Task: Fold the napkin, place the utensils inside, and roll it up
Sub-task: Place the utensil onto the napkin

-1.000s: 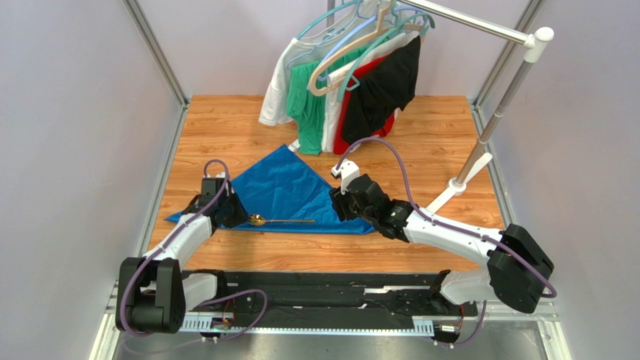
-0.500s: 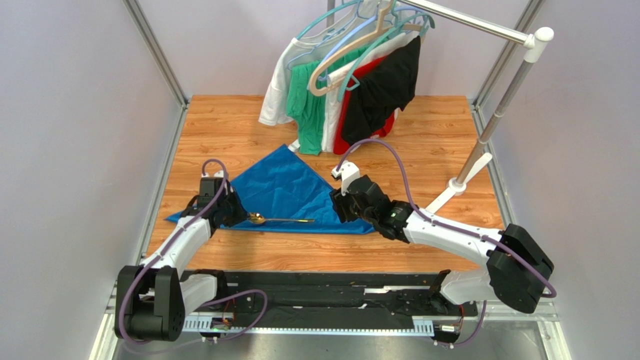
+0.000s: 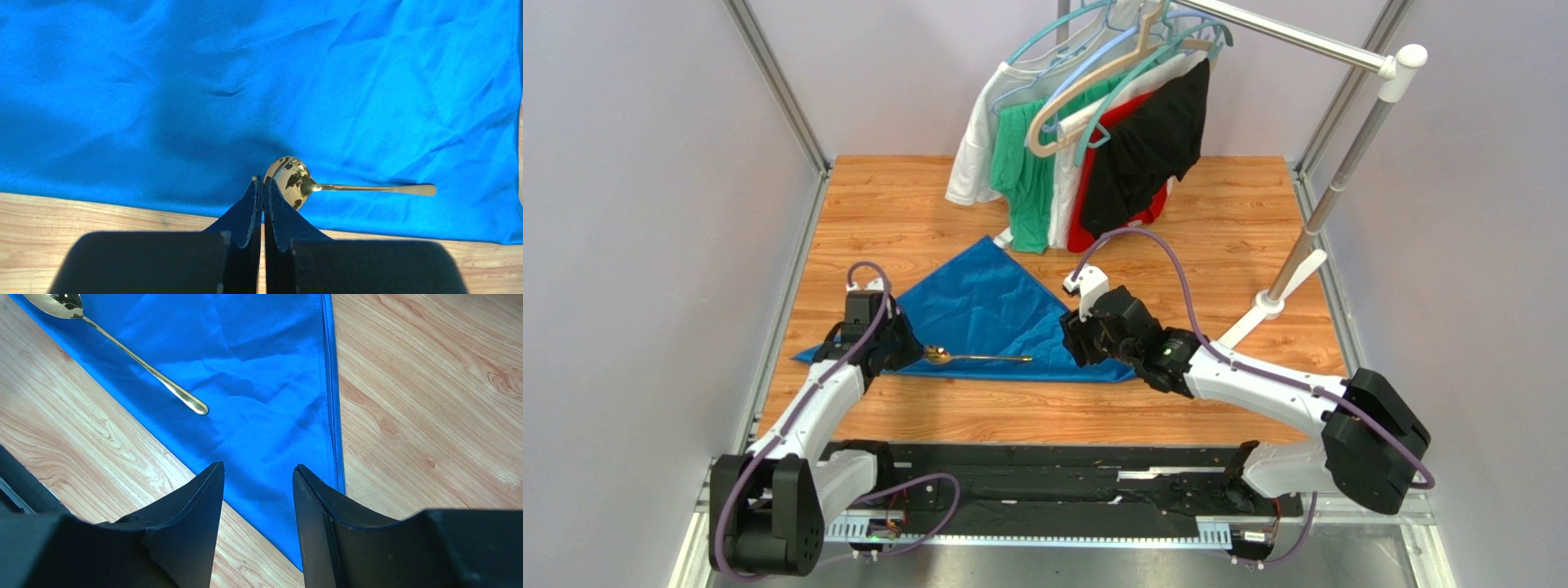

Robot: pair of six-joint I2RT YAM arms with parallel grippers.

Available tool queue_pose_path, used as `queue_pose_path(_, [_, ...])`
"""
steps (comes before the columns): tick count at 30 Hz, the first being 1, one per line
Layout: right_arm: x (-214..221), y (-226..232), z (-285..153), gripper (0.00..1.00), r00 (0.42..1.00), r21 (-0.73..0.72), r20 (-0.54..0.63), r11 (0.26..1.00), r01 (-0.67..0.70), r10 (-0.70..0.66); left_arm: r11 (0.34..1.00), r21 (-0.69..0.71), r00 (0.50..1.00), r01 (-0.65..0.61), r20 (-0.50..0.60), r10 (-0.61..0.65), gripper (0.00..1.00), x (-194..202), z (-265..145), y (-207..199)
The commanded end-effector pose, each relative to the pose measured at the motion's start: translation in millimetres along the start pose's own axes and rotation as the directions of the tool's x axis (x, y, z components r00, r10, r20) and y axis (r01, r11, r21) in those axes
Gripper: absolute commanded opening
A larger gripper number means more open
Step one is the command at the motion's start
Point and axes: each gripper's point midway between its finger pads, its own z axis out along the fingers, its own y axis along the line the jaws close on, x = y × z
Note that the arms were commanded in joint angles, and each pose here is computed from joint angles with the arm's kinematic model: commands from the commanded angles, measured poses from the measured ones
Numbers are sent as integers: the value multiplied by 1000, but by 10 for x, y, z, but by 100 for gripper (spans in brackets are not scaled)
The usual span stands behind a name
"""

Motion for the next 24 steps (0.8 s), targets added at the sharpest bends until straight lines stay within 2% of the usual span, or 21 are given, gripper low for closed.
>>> queue_pose_path(1, [-220, 82, -71, 49, 997, -42, 82, 999, 5, -1, 1000, -11, 999, -24, 46, 24, 0, -117, -78, -11])
queue_pose_path(24, [-198, 356, 179, 49, 999, -127, 33, 992, -4, 8, 996, -77, 999, 38, 32, -36, 0, -112, -68, 156])
